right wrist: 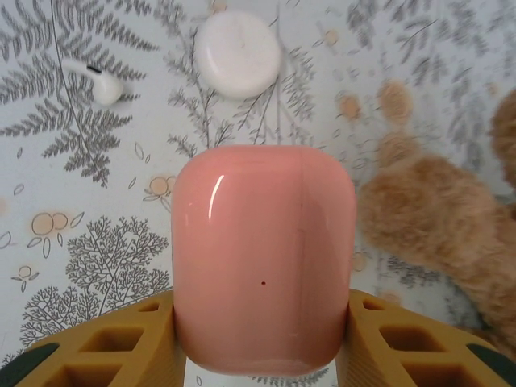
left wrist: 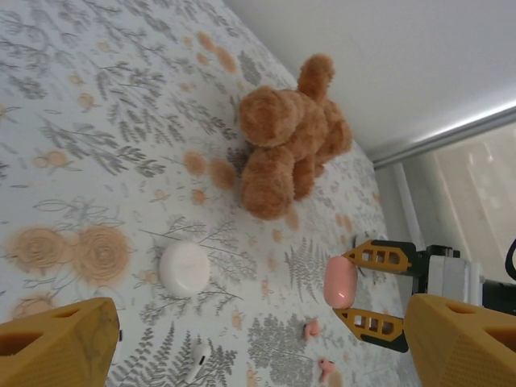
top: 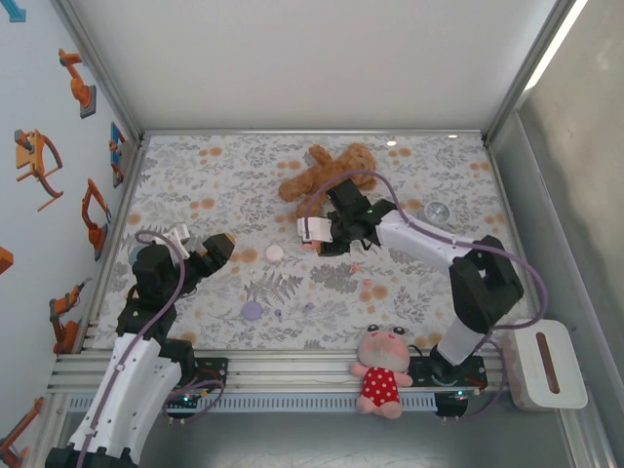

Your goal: Insert wireless bluetooth earbuds into charging case

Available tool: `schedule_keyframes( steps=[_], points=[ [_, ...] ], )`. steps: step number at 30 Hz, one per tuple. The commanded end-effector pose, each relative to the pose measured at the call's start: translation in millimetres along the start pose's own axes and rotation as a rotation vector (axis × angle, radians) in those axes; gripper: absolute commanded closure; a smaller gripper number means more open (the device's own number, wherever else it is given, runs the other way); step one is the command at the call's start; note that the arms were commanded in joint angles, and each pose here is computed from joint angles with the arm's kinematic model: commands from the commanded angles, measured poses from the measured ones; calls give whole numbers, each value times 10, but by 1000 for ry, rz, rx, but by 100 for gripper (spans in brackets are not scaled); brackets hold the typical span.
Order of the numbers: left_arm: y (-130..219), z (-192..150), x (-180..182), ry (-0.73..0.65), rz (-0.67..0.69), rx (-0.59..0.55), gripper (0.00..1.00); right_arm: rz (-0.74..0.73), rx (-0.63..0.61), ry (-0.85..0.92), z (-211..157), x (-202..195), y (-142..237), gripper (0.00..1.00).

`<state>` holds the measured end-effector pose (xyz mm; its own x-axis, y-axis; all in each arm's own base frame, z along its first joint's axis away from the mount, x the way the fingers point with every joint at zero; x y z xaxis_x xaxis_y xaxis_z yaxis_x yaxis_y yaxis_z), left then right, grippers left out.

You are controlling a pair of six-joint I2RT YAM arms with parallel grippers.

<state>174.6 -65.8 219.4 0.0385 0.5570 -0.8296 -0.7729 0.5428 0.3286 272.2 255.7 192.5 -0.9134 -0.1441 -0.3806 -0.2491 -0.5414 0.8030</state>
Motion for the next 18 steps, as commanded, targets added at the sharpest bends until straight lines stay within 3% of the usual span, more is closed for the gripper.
schedule_keyframes(
  steps=[1,4,12,18],
  points=[
    [-53,42,-308,-31,-204,76,16,-87,-105,-32,155,-24,223,55],
    [-171,23,-454,-45,-263,141,24,-152,-157,-39,263,-14,411,55],
    [-485,-227,-973,-209,-352,309,27,-236,-210,-63,369,38,673,55],
    [-666,-371,-1138,-264,-367,373,29,-256,-240,-81,396,86,764,55]
  ],
)
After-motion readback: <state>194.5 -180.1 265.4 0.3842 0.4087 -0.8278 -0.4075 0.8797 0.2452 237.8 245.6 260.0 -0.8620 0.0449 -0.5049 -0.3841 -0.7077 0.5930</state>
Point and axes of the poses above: each hand's point on the last joint's axis, 136 mm out from that joint toward the fingers, its own y axis back along the fingers, its own x axis along the line the jaws close on, z = x × y, the point moved 9 cm from there along y, back along the fingers, and after that the axes turned 6 degrees about y, right-handed, at the moved point
